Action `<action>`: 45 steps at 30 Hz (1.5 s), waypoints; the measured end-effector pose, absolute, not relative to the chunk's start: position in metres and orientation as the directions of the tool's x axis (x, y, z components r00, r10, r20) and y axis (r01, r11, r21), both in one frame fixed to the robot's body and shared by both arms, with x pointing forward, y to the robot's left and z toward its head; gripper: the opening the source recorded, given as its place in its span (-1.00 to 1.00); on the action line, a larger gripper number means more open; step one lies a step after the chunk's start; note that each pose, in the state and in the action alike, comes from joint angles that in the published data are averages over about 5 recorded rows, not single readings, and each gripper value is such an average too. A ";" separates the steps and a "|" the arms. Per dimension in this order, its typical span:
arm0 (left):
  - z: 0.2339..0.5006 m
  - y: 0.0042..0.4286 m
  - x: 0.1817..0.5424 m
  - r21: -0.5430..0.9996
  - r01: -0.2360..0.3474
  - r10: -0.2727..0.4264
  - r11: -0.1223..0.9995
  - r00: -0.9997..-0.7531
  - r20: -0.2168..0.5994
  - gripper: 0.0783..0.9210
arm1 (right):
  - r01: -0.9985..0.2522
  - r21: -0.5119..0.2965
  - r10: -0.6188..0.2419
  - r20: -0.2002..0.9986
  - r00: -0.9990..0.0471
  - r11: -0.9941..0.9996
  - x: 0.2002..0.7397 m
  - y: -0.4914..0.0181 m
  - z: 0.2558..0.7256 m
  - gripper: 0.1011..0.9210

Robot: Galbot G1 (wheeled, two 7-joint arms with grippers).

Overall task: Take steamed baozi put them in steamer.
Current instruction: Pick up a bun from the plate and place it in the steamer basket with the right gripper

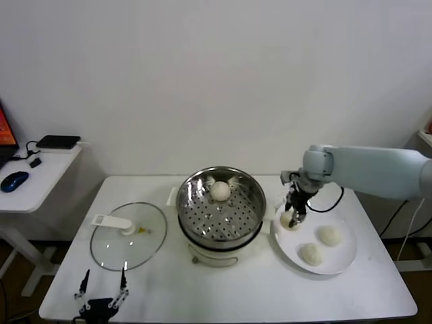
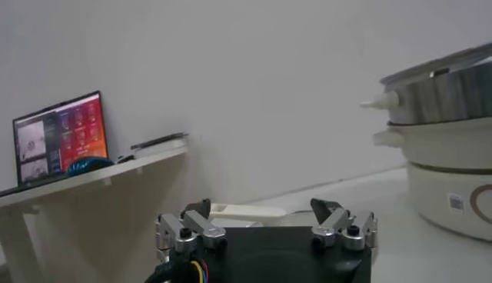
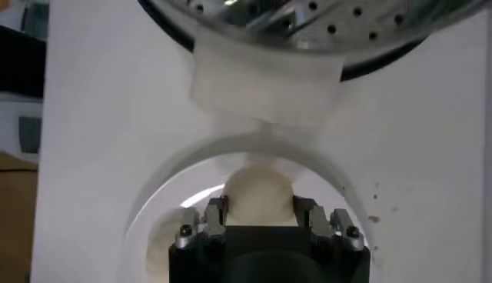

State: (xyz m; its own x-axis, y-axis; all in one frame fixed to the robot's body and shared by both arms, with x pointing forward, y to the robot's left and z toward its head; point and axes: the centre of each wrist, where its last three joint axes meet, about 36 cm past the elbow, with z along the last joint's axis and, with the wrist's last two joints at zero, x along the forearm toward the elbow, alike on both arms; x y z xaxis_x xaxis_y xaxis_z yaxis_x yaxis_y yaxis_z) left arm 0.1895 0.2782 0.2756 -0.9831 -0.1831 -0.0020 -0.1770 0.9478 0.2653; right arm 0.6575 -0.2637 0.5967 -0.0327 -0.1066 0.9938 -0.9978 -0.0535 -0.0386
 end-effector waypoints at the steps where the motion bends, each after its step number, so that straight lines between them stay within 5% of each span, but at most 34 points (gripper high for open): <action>1: 0.276 0.278 0.189 0.265 -0.176 -0.182 0.948 -0.983 -0.002 0.77 | -0.997 -0.040 -0.111 0.993 -0.033 -0.061 0.657 -0.260 0.609 0.18; 10: 0.278 0.273 0.191 0.261 -0.163 -0.166 0.952 -0.986 -0.008 0.77 | -0.990 -0.078 -0.154 0.986 -0.060 -0.115 0.646 -0.222 0.707 0.18; 20: 0.282 0.272 0.193 0.258 -0.160 -0.161 0.953 -0.987 -0.020 0.77 | -0.977 -0.116 -0.189 0.979 -0.081 -0.179 0.645 -0.146 0.749 0.18; 31: 0.282 0.272 0.193 0.251 -0.163 -0.162 0.954 -0.986 -0.023 0.77 | -0.962 -0.131 -0.212 0.974 -0.080 -0.238 0.659 -0.056 0.718 0.18; 45: 0.280 0.274 0.192 0.250 -0.167 -0.168 0.954 -0.986 -0.018 0.77 | -0.957 -0.101 -0.224 0.974 -0.039 -0.272 0.673 -0.003 0.641 0.18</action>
State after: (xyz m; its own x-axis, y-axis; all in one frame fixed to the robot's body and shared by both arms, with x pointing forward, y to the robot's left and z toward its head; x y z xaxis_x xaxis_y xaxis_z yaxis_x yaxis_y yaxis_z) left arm 0.1924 0.2744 0.2802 -0.9857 -0.1678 -0.0176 -0.1668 0.9537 0.2504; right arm 0.6726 -0.0029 0.6414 -0.0391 -0.2244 0.9737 -0.9568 -0.2724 -0.1012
